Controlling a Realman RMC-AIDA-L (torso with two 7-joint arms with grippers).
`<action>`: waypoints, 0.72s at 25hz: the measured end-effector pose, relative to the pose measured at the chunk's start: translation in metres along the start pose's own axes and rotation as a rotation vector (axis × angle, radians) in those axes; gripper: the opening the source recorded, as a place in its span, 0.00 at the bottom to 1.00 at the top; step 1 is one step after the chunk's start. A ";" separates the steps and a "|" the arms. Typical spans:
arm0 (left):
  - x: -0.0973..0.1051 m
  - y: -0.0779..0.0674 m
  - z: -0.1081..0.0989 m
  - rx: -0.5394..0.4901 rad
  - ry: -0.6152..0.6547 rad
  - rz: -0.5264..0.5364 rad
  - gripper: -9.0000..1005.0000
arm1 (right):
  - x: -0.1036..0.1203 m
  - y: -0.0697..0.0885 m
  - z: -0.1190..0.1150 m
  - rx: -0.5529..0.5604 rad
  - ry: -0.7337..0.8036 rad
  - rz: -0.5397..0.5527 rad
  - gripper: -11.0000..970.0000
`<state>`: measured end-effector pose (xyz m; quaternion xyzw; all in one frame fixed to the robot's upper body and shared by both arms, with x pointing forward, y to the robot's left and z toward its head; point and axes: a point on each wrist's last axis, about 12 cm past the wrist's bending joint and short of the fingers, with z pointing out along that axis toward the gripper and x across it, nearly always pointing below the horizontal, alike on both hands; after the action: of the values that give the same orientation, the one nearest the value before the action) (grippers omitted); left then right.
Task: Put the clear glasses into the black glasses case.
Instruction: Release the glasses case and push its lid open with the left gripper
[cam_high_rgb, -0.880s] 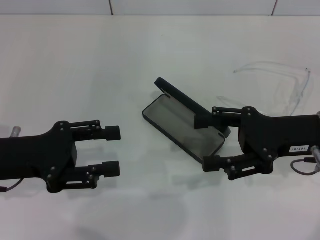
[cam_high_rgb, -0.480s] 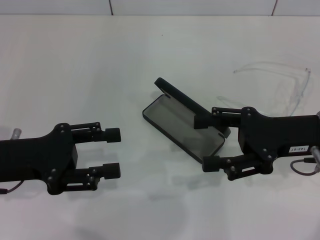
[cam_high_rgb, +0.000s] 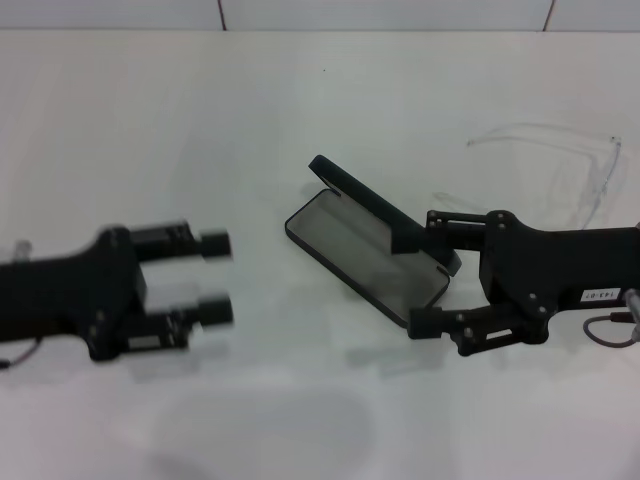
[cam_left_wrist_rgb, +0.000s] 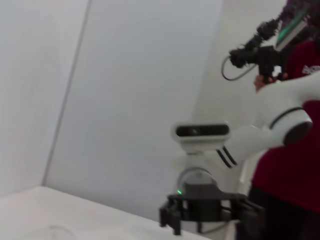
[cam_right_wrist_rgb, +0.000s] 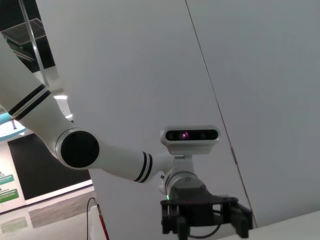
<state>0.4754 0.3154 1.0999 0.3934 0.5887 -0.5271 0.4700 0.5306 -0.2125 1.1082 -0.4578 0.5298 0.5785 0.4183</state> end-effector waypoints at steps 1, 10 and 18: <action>-0.002 0.002 -0.002 -0.022 -0.008 0.010 0.70 | 0.000 -0.001 -0.002 0.016 -0.008 -0.008 0.90; -0.040 0.023 -0.006 -0.227 0.017 0.132 0.69 | -0.008 -0.006 -0.039 0.230 -0.137 -0.073 0.90; -0.109 0.026 0.031 -0.325 0.327 0.280 0.69 | -0.017 0.007 -0.085 0.372 -0.259 -0.136 0.90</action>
<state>0.5320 0.2922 1.1990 0.4703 0.6735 -0.2850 0.4939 0.5349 -0.2979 1.1245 -0.3297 0.5372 0.4954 0.5978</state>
